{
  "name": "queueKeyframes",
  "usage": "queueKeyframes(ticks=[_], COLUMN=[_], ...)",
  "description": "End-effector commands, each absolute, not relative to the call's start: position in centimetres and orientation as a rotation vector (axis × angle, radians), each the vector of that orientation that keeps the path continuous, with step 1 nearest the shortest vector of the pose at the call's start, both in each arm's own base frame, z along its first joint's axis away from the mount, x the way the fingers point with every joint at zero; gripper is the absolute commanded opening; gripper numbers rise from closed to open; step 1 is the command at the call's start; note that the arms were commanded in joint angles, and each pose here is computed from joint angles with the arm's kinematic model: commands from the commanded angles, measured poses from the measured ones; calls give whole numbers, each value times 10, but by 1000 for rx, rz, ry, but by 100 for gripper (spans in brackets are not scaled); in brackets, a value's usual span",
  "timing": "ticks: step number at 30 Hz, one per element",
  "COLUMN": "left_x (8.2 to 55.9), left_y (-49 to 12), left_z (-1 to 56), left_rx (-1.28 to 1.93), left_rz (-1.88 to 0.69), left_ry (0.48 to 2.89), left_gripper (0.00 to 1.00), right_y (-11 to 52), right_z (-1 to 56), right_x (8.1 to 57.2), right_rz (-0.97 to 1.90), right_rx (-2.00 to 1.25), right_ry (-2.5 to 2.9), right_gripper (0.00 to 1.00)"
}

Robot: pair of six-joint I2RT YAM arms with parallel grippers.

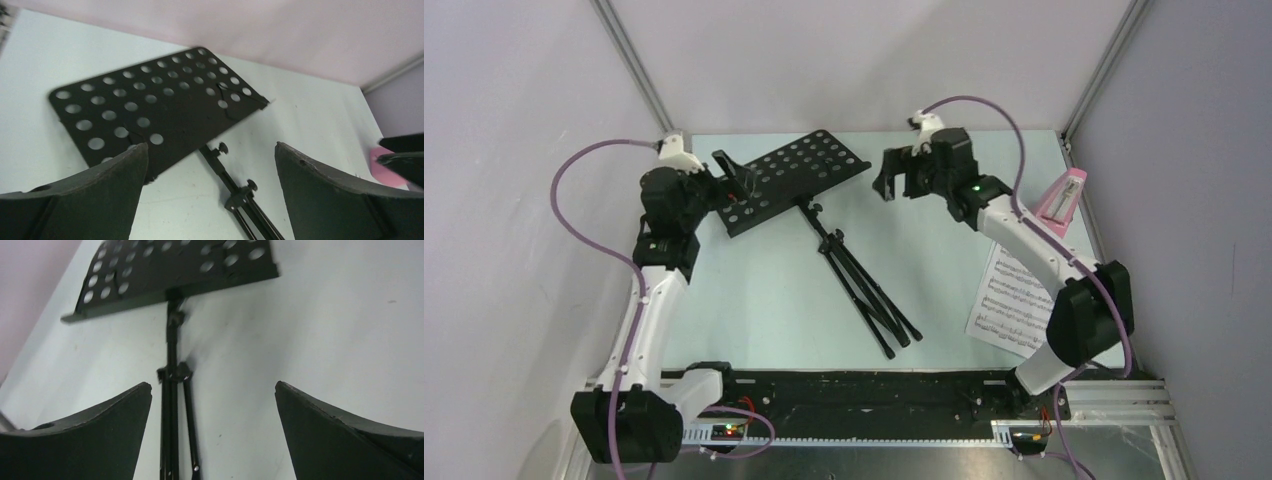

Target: Set up the instrument practice props

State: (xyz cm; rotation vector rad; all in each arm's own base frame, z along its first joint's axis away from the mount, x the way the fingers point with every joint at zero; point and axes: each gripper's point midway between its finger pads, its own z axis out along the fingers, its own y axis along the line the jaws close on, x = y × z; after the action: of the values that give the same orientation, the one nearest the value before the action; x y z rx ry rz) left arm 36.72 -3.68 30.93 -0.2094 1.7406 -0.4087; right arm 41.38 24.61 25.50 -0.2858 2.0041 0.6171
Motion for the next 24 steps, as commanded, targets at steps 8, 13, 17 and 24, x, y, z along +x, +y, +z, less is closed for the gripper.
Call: queueKeyframes(ticks=[8,13,17,24], left_x=[364,368,368,366], left_y=[-68,-57,-60,-45], left_z=[269,269,260,254], left_rx=[-253,-331,-333,-394], left_rz=[-560,-518,-537,-464], left_ry=[1780,1749,1769,1750], left_gripper=[100,100,100,100], right_y=[320,339,351,353], right_z=[143,113,103,88], right_x=[350,321,310,312], right_rz=[577,620,656,537], right_rx=[-820,-927,-954,-906], right_ry=[2259,2330,2350,2383], right_gripper=[99,93,78,73])
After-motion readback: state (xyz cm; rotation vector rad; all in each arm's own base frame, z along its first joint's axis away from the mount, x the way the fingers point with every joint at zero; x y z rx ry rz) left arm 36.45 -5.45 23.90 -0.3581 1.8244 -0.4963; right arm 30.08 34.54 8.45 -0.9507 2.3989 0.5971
